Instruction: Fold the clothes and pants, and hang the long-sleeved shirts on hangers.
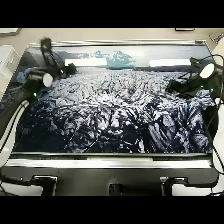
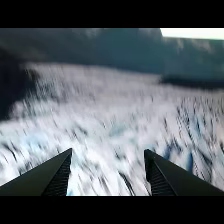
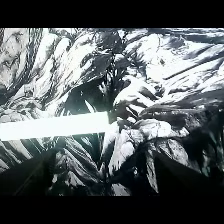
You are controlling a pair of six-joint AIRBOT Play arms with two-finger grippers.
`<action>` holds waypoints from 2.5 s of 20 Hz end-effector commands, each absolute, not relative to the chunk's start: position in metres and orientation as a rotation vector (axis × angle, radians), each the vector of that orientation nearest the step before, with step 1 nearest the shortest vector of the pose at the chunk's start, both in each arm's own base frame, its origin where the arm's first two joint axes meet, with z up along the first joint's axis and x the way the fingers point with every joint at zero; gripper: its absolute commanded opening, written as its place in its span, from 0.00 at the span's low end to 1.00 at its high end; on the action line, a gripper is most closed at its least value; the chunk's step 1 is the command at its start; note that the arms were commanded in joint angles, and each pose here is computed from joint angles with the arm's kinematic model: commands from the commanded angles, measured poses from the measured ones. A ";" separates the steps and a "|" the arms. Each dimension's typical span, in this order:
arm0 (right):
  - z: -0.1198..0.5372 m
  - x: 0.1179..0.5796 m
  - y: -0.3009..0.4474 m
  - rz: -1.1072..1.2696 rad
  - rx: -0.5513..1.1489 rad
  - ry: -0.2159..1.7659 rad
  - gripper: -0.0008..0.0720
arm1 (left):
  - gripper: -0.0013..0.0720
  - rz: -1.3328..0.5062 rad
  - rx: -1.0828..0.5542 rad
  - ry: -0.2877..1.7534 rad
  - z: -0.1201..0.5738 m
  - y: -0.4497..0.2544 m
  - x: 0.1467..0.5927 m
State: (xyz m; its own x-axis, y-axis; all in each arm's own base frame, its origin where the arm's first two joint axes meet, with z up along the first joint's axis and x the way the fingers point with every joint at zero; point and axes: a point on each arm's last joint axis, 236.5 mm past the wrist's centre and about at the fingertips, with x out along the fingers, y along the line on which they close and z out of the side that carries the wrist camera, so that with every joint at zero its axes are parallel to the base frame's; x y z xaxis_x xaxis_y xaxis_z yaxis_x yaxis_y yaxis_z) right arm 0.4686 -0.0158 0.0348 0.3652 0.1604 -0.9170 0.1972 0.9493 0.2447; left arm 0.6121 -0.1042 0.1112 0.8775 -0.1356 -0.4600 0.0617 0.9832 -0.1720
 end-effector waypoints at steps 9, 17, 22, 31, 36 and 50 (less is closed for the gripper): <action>0.040 0.480 -0.010 -0.005 0.366 1.154 0.94 | 1.00 0.465 -0.923 0.730 -0.003 0.200 0.608; 0.041 0.475 0.001 0.040 0.388 1.177 0.94 | 1.00 0.454 -0.891 0.630 -0.044 0.213 0.639; 0.037 0.450 0.021 0.116 0.416 1.288 0.94 | 0.96 0.422 -0.845 0.652 -0.065 0.206 0.644; 0.036 0.417 0.036 0.186 0.434 1.424 0.94 | 0.05 0.263 -0.784 0.677 0.005 0.182 0.635; 0.041 0.415 0.038 0.195 0.436 1.420 0.93 | 0.04 -0.044 -0.243 0.375 0.258 0.084 0.597; 0.192 0.349 -0.005 0.053 0.152 1.070 0.86 | 0.04 -0.632 -0.179 0.892 0.143 -0.273 0.329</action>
